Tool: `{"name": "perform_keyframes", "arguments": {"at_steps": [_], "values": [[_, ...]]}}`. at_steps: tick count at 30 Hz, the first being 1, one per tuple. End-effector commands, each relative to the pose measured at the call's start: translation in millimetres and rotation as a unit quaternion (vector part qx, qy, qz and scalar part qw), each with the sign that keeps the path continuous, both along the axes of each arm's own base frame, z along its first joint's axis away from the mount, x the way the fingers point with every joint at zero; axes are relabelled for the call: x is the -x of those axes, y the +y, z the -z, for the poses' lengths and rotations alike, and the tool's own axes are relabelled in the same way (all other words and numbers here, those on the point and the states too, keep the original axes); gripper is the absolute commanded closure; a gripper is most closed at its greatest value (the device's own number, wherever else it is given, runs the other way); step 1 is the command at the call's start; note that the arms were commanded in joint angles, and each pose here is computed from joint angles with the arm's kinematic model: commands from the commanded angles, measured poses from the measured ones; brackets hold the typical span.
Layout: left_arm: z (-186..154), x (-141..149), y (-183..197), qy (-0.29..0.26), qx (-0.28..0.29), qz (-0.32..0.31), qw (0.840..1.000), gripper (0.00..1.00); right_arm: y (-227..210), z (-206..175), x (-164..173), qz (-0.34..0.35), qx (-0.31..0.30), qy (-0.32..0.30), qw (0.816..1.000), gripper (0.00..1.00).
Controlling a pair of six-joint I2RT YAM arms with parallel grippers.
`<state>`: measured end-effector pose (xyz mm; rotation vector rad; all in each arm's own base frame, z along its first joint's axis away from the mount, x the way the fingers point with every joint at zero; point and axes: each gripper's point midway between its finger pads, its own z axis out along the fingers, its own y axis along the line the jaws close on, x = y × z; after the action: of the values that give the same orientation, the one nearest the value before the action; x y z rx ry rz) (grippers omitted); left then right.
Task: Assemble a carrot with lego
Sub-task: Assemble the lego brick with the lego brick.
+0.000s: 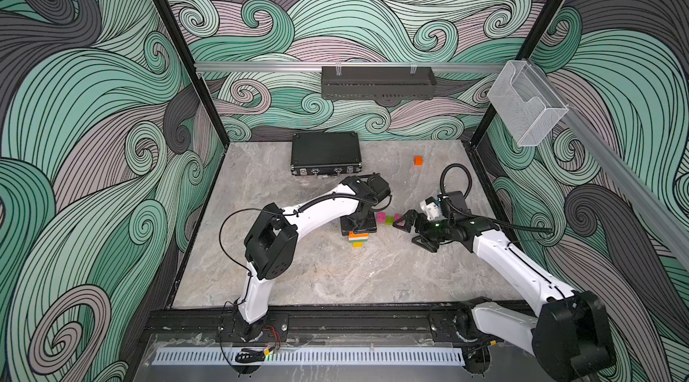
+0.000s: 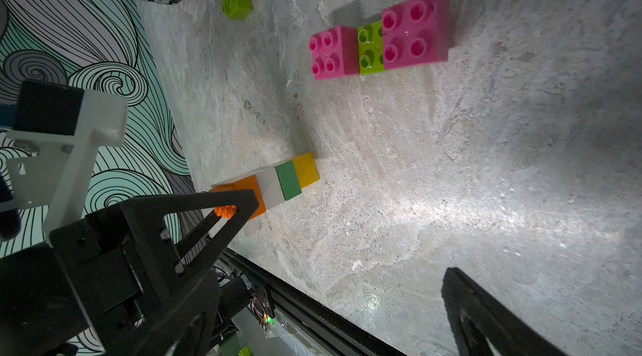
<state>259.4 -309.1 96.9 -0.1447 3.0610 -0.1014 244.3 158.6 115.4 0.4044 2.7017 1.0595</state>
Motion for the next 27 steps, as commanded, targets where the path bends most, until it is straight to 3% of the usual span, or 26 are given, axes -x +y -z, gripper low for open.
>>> {"name": "perform_keyframes", "arguments": {"at_steps": [1,8,20,27], "values": [[13,10,16,0.027,-0.053,0.010,0.998,0.68,-2,-3,-4,0.004,0.005,-0.002,1.000,0.00],[4,8,17,0.015,-0.051,0.007,0.999,0.57,-2,-3,-5,0.003,0.005,-0.002,1.000,0.00],[-8,5,15,-0.001,-0.034,0.003,0.999,0.30,-2,-3,-5,0.002,0.006,-0.001,1.000,0.01],[-12,4,13,-0.008,-0.025,0.002,1.000,0.22,-3,-1,-4,0.002,0.008,0.000,1.000,0.00]]}}
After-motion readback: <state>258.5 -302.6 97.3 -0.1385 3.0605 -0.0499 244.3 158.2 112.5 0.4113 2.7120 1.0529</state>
